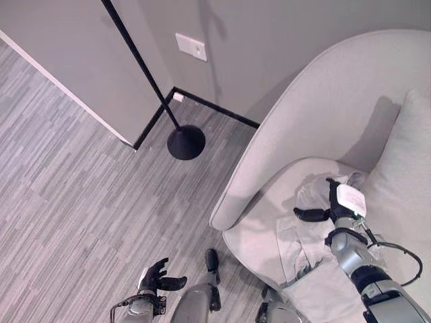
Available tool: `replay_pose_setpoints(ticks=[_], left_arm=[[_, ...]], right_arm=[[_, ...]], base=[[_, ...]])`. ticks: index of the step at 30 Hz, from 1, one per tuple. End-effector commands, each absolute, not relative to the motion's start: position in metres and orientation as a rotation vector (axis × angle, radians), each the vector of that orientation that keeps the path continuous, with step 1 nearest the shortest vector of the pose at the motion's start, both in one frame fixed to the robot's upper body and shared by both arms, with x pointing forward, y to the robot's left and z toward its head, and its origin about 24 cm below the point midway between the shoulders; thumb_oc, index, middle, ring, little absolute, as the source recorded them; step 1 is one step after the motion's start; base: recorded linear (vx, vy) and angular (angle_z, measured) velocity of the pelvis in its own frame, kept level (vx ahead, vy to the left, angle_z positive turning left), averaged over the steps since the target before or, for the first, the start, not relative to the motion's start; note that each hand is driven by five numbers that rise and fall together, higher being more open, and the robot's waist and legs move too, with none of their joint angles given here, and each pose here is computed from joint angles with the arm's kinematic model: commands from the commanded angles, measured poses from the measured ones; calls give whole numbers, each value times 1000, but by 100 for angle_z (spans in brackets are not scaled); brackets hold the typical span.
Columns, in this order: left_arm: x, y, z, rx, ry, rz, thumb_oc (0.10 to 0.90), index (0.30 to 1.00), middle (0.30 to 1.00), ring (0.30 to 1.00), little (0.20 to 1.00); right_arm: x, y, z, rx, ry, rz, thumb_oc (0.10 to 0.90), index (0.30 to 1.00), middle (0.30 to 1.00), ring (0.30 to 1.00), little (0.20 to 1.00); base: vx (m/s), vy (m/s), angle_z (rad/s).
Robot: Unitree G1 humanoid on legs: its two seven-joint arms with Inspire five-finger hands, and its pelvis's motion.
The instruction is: Hang the clothes on the sofa on the clothes rack.
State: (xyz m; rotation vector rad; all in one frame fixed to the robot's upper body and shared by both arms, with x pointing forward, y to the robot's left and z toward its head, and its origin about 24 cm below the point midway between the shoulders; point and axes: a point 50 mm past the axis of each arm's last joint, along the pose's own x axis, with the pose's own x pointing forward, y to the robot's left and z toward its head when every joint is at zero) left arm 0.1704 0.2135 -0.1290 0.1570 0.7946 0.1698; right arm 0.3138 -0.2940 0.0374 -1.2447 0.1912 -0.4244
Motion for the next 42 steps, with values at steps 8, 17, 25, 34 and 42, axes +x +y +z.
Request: replay_pose_setpoints(ticks=[8,17,25,34,42], left_arm=[[196,204,-115,293,657,140,800,900,900,900,900],[221,197,-95,336,528,104,800,900,900,900,900],[222,197,-93,363,521,69,800,900,900,900,900],[213,201,-101,433,574,53,800,900,900,900,900],[213,192,-103,515,560,-3,800,900,900,900,900]], right_arm=[[330,-311,95,-1430,-39,-626,800,900,900,900,900],[328,-300,47,-1360,190,-495,800,900,900,900,900],[314,-312,14,-1201,499,-427,400,300,300,300,300],[291,-279,-35,-948,611,-347,400,300,300,300,300],[272,-251,-64,-663,660,-382,400,300,300,300,300]], base=[[0,0,0],[0,0,0],[-3,9,-5],[9,-7,6],[-27,-34,0]])
